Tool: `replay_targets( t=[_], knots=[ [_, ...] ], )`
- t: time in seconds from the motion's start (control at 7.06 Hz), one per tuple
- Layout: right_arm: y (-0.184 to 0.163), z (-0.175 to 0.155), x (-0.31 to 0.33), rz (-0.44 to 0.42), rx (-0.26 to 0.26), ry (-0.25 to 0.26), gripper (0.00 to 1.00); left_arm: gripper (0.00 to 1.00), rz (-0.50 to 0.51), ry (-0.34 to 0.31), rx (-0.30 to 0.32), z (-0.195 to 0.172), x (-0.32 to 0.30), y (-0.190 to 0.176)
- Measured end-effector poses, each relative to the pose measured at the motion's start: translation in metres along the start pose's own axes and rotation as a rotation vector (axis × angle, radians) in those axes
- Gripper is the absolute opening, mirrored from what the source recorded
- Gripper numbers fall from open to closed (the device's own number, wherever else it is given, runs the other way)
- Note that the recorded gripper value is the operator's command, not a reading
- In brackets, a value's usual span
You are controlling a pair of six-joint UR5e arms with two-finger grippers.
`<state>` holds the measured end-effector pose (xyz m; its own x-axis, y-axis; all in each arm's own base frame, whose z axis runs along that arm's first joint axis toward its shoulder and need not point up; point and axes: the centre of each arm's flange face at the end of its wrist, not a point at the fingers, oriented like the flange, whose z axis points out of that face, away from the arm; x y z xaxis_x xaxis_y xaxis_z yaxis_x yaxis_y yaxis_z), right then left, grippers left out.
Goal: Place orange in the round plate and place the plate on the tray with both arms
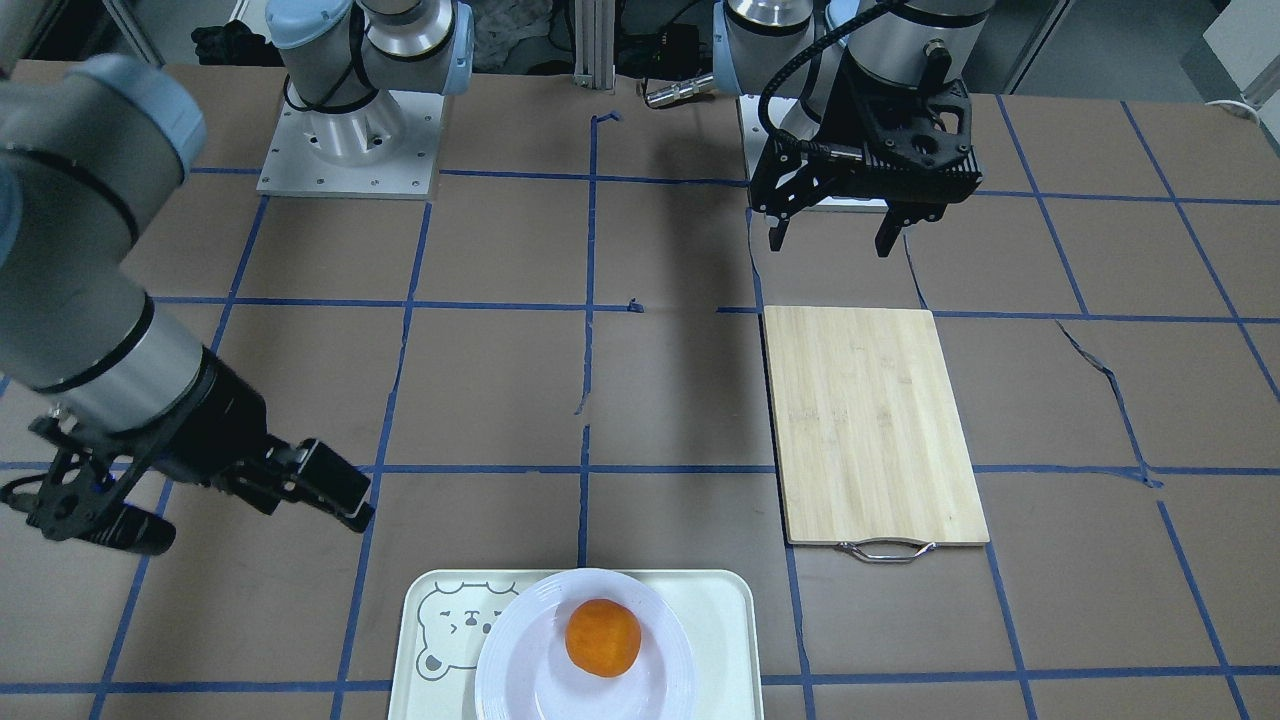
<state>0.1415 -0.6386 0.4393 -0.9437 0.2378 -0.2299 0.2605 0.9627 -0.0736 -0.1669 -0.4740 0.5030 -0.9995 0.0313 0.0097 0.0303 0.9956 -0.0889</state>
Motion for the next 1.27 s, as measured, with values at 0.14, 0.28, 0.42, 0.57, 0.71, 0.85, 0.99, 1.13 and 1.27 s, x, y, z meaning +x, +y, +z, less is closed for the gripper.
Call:
replay_targets(
  t=[0.14,0.28,0.42,0.57,0.71,0.85,0.99,1.13,1.27],
  knots=[
    [0.037,-0.026,-0.018,-0.043,-0.026,0.1,1.0,1.0,0.0,0.004,-0.006,0.005,0.0,-0.007],
    [0.067,-0.05,-0.026,-0.069,-0.049,0.156,1.0,1.0,-0.001,0.015,0.005,0.018,0.0,-0.023],
    [0.09,-0.068,-0.026,-0.083,-0.079,0.184,0.93,1.0,-0.001,0.029,0.036,0.039,0.001,-0.048],
    [0.103,-0.08,-0.024,-0.106,-0.099,0.197,1.0,1.0,0.004,0.038,0.06,0.067,0.005,-0.076],
    [0.107,-0.085,-0.022,-0.143,-0.094,0.205,1.0,1.0,0.014,0.045,0.064,0.093,0.012,-0.102],
    [0.106,-0.086,-0.021,-0.172,-0.072,0.21,1.0,1.0,0.027,0.049,0.058,0.117,0.022,-0.13],
    [0.104,-0.084,-0.02,-0.202,-0.054,0.208,1.0,1.0,0.042,0.051,0.051,0.14,0.034,-0.157],
    [0.102,-0.08,-0.02,-0.235,-0.03,0.204,1.0,1.0,0.06,0.054,0.052,0.168,0.052,-0.182],
    [0.102,-0.078,-0.018,-0.259,-0.013,0.202,1.0,1.0,0.079,0.059,0.073,0.199,0.071,-0.203]
  ],
)
